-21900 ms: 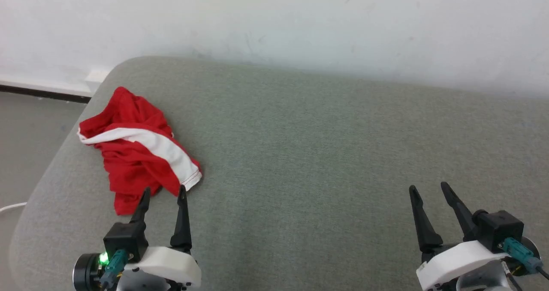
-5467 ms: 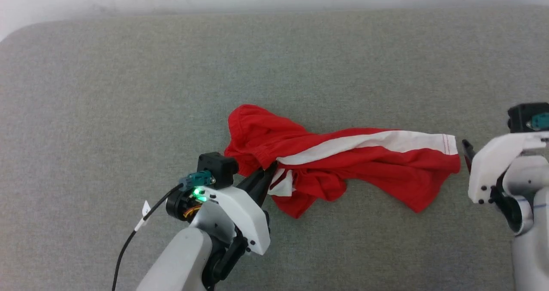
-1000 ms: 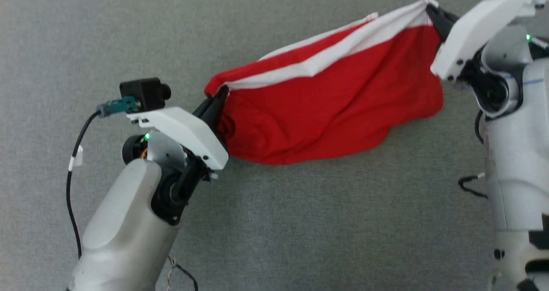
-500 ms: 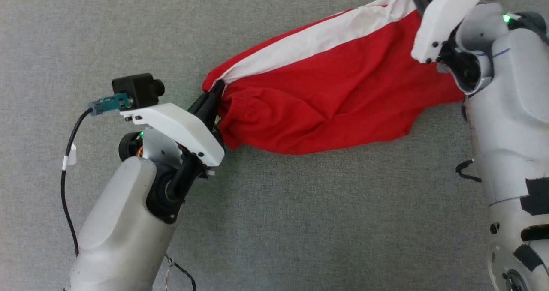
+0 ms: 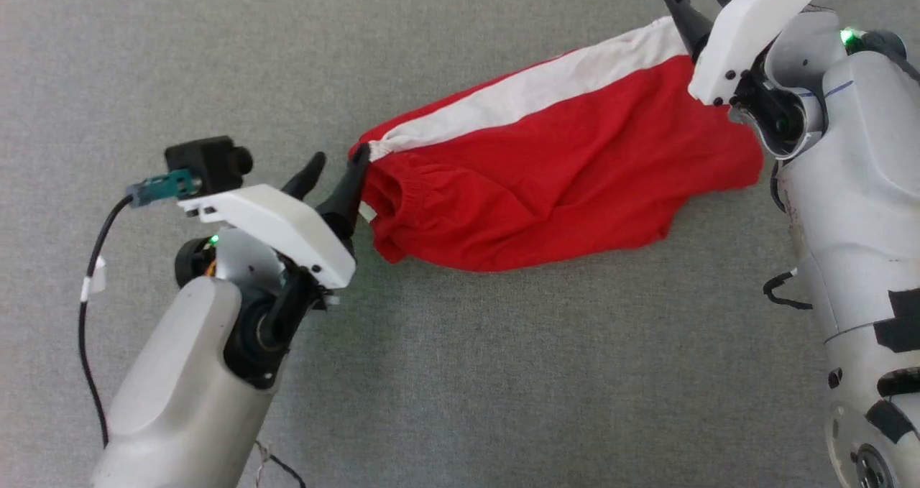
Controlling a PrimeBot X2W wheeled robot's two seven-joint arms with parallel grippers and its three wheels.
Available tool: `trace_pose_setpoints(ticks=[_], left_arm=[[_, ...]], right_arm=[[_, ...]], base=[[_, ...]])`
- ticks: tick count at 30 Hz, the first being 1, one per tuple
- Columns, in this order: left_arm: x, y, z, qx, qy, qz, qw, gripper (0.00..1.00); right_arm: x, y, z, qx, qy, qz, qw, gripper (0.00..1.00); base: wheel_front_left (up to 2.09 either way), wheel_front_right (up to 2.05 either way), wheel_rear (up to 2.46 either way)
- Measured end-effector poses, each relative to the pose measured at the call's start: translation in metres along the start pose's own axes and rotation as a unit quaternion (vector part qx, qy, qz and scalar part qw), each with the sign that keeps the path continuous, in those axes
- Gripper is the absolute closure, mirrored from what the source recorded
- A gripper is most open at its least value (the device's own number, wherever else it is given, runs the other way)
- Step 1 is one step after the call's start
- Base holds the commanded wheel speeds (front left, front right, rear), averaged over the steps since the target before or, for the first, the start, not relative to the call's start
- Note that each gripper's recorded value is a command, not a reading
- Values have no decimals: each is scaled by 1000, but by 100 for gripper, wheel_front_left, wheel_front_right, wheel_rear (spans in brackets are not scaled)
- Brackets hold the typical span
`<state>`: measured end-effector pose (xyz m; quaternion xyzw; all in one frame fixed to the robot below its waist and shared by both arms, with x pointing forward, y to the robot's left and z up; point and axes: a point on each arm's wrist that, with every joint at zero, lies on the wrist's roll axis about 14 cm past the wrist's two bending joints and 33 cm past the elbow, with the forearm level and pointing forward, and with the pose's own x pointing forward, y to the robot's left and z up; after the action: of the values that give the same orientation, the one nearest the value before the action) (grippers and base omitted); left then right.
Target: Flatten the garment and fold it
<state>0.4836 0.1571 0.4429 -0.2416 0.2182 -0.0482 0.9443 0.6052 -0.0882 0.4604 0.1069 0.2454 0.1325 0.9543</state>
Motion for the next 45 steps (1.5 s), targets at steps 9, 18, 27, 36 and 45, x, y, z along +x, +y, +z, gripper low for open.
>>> trace_pose_setpoints(ticks=[9, 18, 27, 36, 45], left_arm=[[-54, -15, 69, 191, -186, 5, 964, 0], [-84, -37, 56, 249, -259, -20, 933, 0], [-76, -27, 35, 234, -241, -3, 942, 0], [-74, -15, 30, 226, -235, 16, 945, 0], [-65, -18, 0, 175, -128, 27, 976, 0]], right_arm=[[-47, -33, -14, -104, 37, -48, 993, 0], [-70, -47, -55, -139, 114, -74, 981, 0], [-51, -43, -90, -177, 182, -70, 965, 0], [-34, -32, -106, -216, 230, -59, 947, 100], [-43, -27, -103, -202, 229, -50, 951, 100]], base=[[0, 0, 0], [0, 0, 0], [0, 0, 0], [0, 0, 0], [0, 0, 0]])
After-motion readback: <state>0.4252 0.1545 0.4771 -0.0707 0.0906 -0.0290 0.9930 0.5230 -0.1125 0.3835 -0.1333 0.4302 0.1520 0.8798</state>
